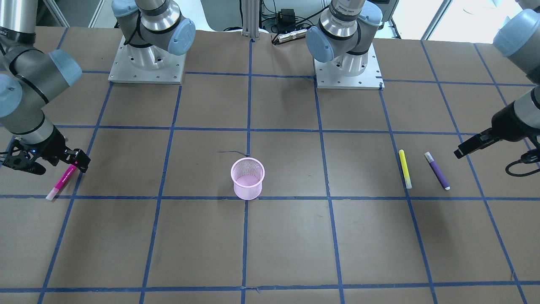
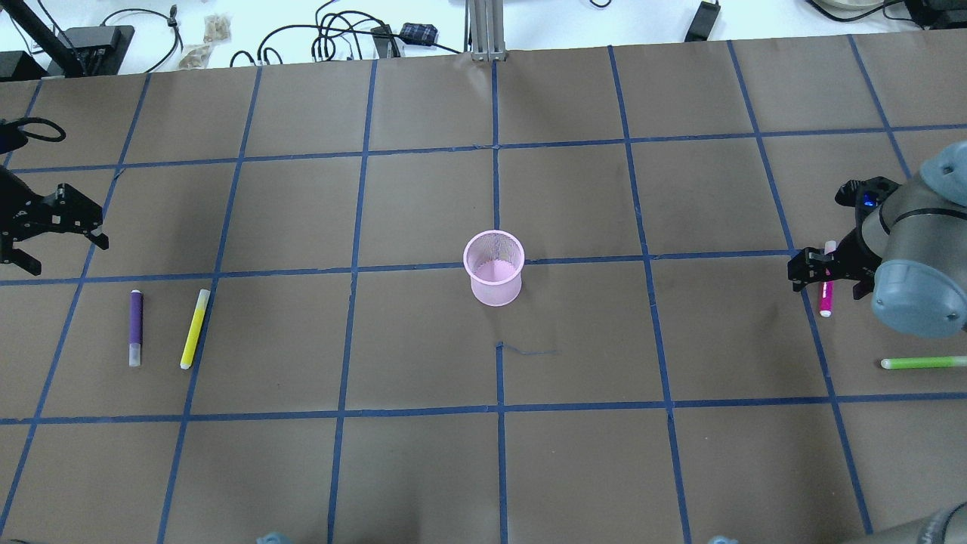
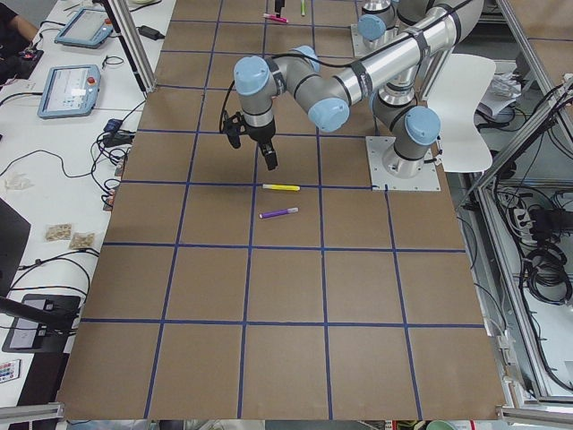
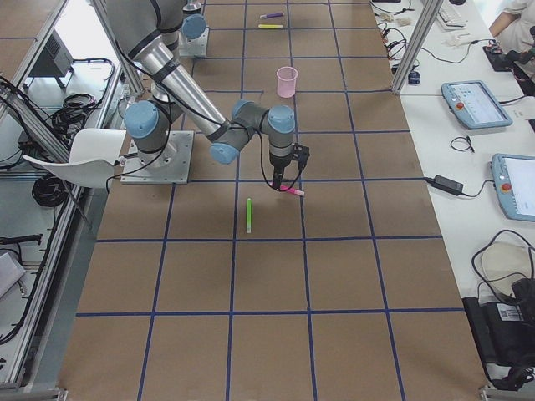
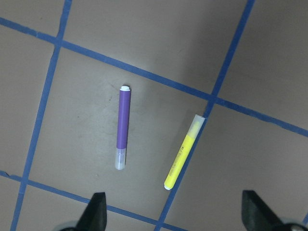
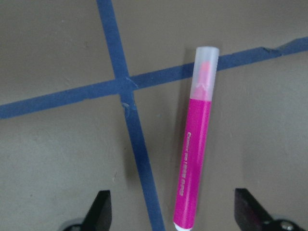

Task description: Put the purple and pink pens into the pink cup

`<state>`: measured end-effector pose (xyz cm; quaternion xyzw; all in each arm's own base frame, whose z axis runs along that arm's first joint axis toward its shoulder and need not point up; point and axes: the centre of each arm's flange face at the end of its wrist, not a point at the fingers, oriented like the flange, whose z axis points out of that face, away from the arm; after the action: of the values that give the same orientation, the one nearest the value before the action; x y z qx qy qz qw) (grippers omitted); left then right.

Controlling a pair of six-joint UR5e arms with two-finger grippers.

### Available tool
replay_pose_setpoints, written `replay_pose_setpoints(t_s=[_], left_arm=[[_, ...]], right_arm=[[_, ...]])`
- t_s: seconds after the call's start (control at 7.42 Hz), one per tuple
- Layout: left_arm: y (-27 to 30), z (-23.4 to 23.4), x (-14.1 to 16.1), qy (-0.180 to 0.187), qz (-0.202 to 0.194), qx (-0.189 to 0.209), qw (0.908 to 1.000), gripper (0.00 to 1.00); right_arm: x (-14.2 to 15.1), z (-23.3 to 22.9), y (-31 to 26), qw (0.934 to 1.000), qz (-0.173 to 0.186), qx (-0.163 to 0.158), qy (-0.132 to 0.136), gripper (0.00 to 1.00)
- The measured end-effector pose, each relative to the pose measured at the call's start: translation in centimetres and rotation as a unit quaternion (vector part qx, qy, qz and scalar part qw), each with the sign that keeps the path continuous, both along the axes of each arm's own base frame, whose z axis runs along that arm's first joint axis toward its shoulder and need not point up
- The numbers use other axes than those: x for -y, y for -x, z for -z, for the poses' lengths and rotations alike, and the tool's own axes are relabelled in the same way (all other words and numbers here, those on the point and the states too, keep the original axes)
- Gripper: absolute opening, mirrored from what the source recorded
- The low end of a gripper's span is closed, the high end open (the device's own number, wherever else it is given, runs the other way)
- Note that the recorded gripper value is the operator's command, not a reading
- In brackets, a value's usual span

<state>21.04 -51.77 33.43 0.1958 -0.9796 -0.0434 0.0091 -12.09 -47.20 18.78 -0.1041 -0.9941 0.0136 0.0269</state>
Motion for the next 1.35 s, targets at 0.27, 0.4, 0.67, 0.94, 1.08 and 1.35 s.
replay_pose_setpoints(t_s=[0.27,0.4,0.67,0.94,1.08,1.35], left_arm=[[-2.4,5.0,1.6,0.009,-0.008,0.006,0.9999,1.00],[-3.0,7.4,2.2,0.010,-0.011,0.006,0.9999,1.00],[-3.5,11.2,2.9,0.006,-0.014,0.001,0.9999,1.00],[-3.1,14.1,2.6,-0.002,-0.014,-0.005,0.9999,0.93],[-2.9,15.1,2.6,-0.006,-0.013,-0.008,0.9999,0.84],[-2.8,16.0,2.5,-0.011,-0.012,-0.012,0.9998,0.55]], right_arm=[[-0.1,0.5,0.5,1.0000,0.002,0.000,-0.003,0.51],[-0.2,0.5,1.1,1.0000,0.004,0.001,-0.002,0.45],[-0.3,0.6,2.0,1.0000,0.008,0.004,-0.002,0.45],[-0.4,0.9,2.1,0.9999,0.010,0.007,-0.003,0.45],[-0.4,0.9,2.1,0.9999,0.011,0.008,-0.003,0.31],[-0.3,0.8,2.2,0.9999,0.009,0.008,-0.001,0.13]])
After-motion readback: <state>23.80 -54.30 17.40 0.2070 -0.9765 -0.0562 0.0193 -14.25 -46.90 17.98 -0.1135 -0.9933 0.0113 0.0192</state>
